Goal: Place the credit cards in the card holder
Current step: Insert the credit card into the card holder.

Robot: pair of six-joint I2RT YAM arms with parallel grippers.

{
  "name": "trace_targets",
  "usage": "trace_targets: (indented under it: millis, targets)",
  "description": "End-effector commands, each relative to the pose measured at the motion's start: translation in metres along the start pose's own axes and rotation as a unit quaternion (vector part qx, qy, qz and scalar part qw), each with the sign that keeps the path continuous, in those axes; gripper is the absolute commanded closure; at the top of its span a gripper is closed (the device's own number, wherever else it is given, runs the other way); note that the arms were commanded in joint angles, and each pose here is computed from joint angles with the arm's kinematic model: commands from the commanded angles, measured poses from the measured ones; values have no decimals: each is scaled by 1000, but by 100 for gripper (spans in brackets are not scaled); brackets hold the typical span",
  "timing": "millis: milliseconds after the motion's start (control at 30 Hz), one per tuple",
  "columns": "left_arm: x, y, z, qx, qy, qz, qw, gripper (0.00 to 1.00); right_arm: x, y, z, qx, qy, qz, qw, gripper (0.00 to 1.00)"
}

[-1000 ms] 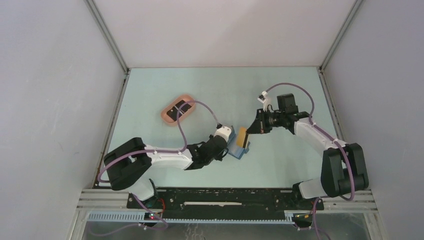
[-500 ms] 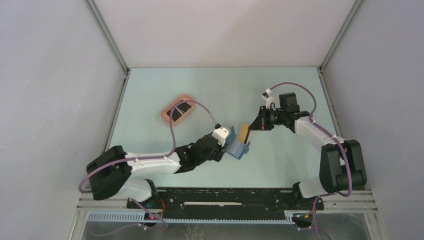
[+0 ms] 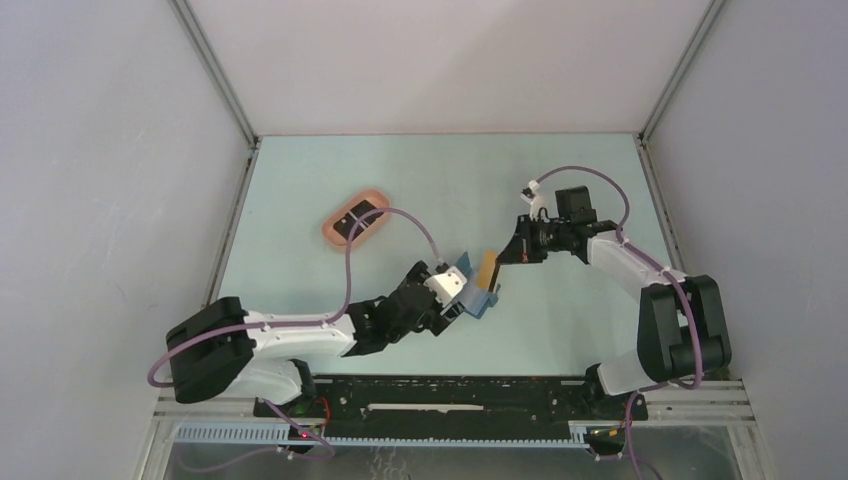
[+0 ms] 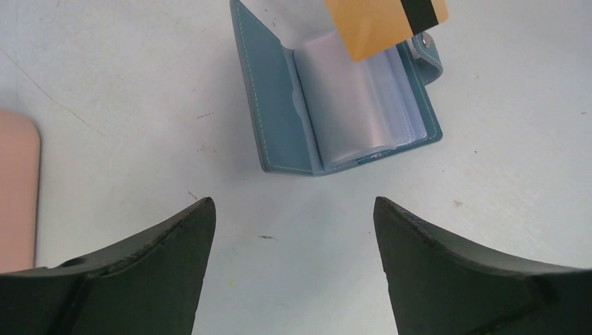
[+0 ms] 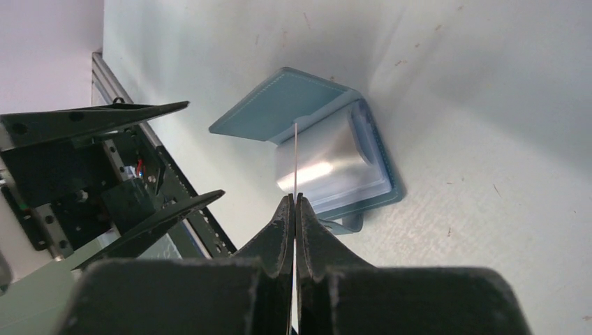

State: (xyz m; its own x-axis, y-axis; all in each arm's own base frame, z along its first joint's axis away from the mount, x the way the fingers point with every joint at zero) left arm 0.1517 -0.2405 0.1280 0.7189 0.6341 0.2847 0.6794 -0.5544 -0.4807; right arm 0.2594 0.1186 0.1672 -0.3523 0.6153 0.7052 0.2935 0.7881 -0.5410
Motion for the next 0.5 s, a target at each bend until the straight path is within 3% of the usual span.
trace_targets:
  millis: [0, 167, 467]
  targets:
    - [2, -4, -18, -68, -89, 9, 994, 12, -7, 5, -8, -7, 17, 42, 999, 100]
    - [0, 7, -23, -60, -142, -3, 988, 13, -12, 5, -9, -25, 26, 82, 996, 100]
    - [5, 37, -16, -3, -185, -47, 982, 41, -19, 4, -8, -32, 44, 111, 992, 100]
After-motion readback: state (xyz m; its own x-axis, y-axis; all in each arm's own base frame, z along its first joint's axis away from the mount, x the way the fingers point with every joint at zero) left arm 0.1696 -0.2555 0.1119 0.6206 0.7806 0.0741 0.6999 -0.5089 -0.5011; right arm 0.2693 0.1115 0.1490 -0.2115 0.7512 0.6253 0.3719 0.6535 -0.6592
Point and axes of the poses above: each gripper's point midway between its finger pads, its own y axis out along the fingers, its own x axis along the line the jaws close on, z = x × y, the point moved 9 cm from there along -y, back along the fingers, and after that the axes turned 3 degrees about y, right-handed, at the moved point
